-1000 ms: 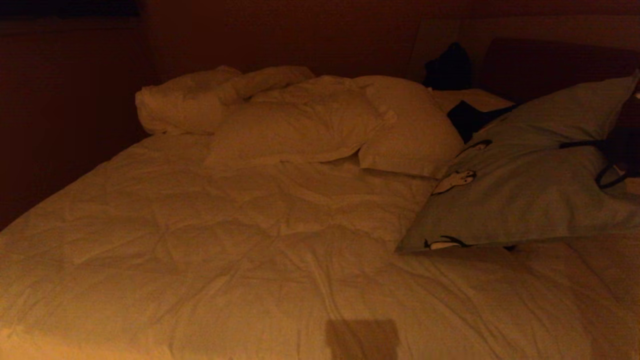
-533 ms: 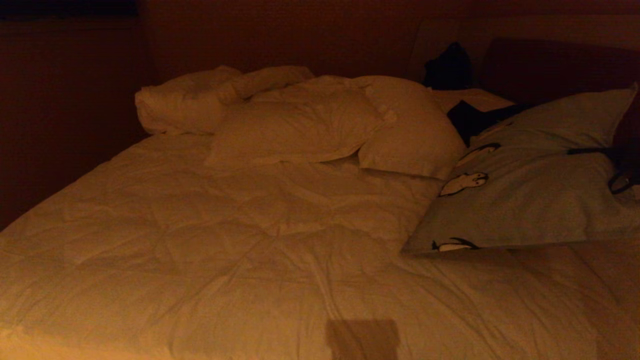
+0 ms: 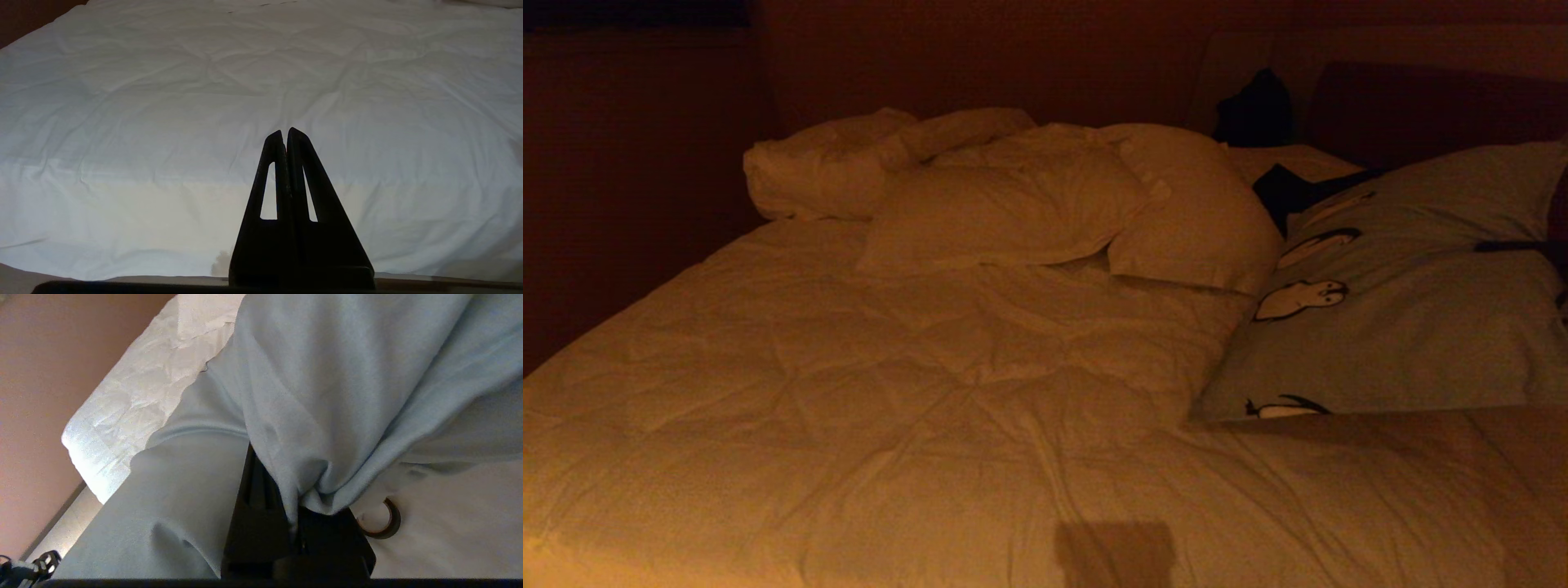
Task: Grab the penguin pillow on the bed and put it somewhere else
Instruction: Place the pillow at the bedside
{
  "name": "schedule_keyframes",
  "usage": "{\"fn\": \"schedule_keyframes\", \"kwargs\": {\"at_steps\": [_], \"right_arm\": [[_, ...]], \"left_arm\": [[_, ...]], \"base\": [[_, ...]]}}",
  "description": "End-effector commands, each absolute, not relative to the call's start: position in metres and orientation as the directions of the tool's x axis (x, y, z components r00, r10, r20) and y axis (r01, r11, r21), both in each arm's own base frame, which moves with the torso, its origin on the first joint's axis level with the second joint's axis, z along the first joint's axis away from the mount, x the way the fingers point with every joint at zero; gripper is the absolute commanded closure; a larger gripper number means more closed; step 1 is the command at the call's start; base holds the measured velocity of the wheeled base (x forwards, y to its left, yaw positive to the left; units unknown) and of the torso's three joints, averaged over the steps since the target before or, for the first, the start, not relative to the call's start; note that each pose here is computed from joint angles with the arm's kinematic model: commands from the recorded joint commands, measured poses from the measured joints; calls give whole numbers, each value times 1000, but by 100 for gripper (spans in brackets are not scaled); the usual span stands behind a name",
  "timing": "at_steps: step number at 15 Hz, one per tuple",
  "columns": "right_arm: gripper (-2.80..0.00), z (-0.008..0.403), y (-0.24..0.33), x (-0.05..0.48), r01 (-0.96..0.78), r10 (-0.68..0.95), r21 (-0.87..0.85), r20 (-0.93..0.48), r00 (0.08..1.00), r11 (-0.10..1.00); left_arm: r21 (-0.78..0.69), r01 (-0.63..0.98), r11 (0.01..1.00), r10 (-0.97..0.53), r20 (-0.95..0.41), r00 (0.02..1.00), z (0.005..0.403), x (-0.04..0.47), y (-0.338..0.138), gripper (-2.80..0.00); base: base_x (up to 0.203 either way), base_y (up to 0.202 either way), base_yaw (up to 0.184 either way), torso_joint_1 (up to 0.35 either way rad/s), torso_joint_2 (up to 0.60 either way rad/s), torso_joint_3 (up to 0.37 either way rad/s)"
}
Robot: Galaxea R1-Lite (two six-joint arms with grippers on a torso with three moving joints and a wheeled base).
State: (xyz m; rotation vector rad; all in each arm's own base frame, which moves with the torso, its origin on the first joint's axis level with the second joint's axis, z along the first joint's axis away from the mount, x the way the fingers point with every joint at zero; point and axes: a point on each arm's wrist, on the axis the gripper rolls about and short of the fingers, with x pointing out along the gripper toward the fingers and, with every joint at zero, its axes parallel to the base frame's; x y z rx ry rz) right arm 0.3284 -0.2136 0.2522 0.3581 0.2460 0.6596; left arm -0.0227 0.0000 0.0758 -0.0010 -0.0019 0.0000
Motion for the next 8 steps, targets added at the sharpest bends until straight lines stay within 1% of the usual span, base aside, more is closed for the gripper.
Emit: {"fn": "schedule_keyframes", "kwargs": {"at_steps": [1, 8], "right_arm": [[0, 253, -214, 327, -560, 643, 399, -103, 759, 726], [0, 260, -220, 328, -534, 623, 421, -102, 775, 733]], "left_arm": [[-2, -2, 1000, 2, -2, 1000, 75, -22, 0, 0], [-2, 0, 1000, 0, -2, 1000, 75, -22, 0, 0]], "base": [[0, 0, 0, 0, 0, 0], [0, 0, 0, 0, 0, 0]]}}
